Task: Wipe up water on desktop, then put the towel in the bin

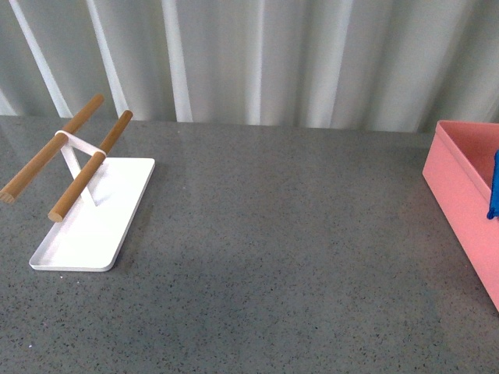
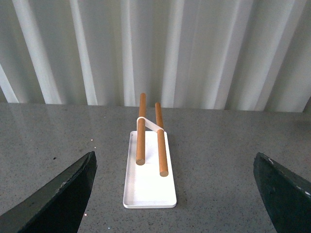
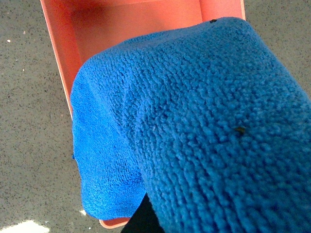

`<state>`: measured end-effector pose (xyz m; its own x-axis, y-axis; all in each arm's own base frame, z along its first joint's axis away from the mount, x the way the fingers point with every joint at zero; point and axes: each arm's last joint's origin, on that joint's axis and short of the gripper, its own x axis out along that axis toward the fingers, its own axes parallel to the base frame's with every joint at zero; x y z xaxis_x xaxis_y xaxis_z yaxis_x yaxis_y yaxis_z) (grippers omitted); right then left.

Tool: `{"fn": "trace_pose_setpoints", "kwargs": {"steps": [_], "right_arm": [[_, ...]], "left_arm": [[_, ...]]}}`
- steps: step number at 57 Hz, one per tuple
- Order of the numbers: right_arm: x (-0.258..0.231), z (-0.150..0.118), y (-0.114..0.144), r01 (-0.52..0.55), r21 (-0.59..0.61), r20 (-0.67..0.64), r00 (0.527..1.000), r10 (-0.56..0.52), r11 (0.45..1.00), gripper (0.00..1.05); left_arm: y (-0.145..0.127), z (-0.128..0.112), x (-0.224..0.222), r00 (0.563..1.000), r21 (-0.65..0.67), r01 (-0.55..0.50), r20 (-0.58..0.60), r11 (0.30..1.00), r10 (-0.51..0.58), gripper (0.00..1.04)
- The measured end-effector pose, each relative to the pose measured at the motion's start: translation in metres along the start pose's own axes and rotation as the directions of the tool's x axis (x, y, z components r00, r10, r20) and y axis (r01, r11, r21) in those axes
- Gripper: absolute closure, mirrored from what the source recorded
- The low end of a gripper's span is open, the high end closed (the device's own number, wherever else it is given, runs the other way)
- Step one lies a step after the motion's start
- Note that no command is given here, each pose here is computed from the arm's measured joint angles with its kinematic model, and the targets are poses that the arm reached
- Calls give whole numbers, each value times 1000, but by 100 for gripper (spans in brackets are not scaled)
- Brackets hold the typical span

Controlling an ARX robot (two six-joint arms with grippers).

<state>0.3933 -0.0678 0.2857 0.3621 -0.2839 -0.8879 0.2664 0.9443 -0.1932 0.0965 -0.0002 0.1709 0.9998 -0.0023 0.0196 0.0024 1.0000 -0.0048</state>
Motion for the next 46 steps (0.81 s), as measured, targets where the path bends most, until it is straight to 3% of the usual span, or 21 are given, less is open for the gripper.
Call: {"fn": "trace_pose_setpoints", "kwargs": {"steps": [15, 37, 40, 46], "right_arm": [[5, 1, 2, -21, -1, 19, 1000, 21, 1000, 99], [7, 0, 3, -24, -1, 16, 1000, 24, 1000, 12], [7, 0, 3, -24, 0, 16, 1000, 24, 1000, 5], [7, 0, 3, -24, 0, 16, 1000, 24, 1000, 7]], "left_arm": [[0, 0, 0, 1000, 0, 0, 0, 1000, 0, 7], [0, 0, 0, 1000, 0, 0, 0, 1000, 0, 7], [0, 0, 0, 1000, 0, 0, 0, 1000, 0, 7], [0, 0, 0, 1000, 0, 0, 0, 1000, 0, 7]]}}
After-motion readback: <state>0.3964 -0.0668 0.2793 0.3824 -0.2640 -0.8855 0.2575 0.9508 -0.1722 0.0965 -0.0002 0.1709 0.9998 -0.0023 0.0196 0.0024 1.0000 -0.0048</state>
